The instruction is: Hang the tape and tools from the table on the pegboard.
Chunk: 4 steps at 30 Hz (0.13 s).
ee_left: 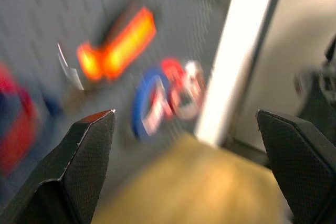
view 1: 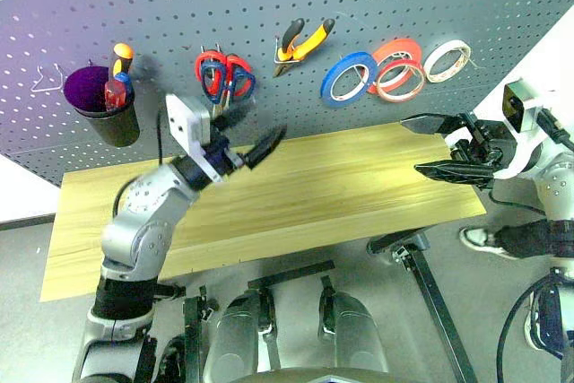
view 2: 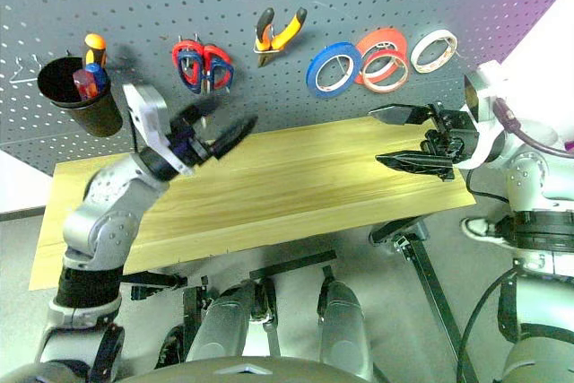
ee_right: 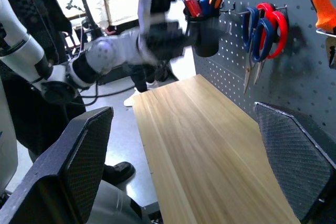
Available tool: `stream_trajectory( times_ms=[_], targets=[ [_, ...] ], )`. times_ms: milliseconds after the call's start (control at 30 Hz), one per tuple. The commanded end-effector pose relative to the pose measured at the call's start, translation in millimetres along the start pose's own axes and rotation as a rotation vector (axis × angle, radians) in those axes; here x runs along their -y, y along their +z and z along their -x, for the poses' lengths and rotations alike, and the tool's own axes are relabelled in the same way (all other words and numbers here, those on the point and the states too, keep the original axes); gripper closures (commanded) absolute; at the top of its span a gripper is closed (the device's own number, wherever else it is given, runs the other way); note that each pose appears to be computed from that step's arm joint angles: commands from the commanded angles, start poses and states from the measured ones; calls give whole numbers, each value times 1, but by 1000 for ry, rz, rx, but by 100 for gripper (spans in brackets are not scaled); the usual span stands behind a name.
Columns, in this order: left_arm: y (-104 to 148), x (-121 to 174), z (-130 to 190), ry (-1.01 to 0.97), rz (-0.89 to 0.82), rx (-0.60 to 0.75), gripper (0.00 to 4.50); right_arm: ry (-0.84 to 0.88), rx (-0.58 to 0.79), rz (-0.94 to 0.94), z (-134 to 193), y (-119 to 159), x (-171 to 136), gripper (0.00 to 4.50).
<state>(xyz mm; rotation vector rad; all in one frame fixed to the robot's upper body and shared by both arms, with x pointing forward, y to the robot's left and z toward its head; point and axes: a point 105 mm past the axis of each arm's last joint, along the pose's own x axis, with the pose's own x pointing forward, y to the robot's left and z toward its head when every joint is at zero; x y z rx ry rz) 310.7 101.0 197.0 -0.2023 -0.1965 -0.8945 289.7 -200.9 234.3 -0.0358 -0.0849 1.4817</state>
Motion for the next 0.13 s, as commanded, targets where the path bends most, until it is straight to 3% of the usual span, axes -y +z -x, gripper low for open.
stream_trajectory(
  times_ms=[33, 133],
  targets=[
    [-13, 0, 10, -39, 67, -84, 3, 14, 16, 46, 0, 9, -8, 0],
    [-25, -10, 24, -29, 43, -161, 3, 16, 26, 32, -4, 3, -10, 0]
  ],
)
